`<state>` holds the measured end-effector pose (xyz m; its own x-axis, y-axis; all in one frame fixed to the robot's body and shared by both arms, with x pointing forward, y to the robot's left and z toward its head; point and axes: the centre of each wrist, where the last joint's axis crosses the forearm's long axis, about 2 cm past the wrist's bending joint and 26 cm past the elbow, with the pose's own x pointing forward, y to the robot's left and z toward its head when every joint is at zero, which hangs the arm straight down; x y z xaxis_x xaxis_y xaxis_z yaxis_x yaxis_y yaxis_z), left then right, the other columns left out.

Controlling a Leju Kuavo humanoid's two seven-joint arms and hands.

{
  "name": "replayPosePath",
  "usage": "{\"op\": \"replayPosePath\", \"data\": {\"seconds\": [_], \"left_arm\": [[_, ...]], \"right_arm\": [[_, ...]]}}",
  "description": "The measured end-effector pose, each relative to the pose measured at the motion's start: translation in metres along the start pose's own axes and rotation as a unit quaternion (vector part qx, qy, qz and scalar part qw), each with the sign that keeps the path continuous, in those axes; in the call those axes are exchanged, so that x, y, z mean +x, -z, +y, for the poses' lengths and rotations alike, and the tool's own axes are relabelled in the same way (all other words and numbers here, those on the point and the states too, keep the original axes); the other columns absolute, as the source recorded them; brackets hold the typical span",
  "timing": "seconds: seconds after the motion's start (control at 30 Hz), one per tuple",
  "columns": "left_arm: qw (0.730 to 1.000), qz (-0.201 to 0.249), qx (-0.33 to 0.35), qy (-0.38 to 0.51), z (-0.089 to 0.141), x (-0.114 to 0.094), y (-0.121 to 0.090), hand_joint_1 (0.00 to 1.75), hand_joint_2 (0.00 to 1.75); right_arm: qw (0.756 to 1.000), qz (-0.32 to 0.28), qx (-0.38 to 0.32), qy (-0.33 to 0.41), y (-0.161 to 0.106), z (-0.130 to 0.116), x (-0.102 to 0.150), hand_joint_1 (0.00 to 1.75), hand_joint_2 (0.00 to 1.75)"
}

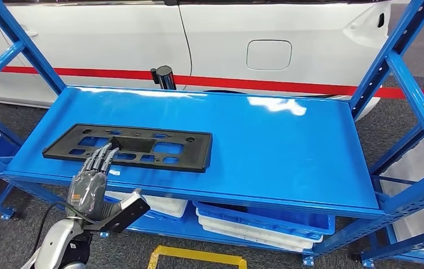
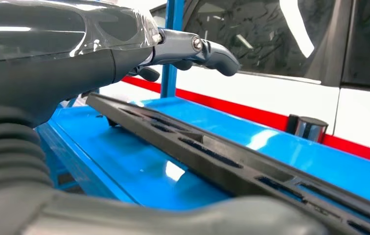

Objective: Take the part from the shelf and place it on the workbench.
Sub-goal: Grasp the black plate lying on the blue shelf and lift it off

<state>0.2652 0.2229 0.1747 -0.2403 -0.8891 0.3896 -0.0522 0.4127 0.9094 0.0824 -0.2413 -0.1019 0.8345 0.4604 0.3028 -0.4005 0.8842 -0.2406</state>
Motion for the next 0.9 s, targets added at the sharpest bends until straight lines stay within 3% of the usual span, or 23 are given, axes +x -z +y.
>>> {"op": "replayPosePath", "data": {"seconds": [0.57,0.9], "left_arm": [[1.000,0.020,0.001,-0.012,0.007,-0.008,0.004,0.00,1.75],[0.999,0.035,0.003,0.000,0.018,-0.027,0.009,0.00,1.75]], "right_arm": [[1.000,0.003,0.002,-0.004,0.000,0.000,0.000,0.00,0.00],[1.000,0.000,0.001,-0.005,0.001,-0.003,0.003,0.00,0.00]]}}
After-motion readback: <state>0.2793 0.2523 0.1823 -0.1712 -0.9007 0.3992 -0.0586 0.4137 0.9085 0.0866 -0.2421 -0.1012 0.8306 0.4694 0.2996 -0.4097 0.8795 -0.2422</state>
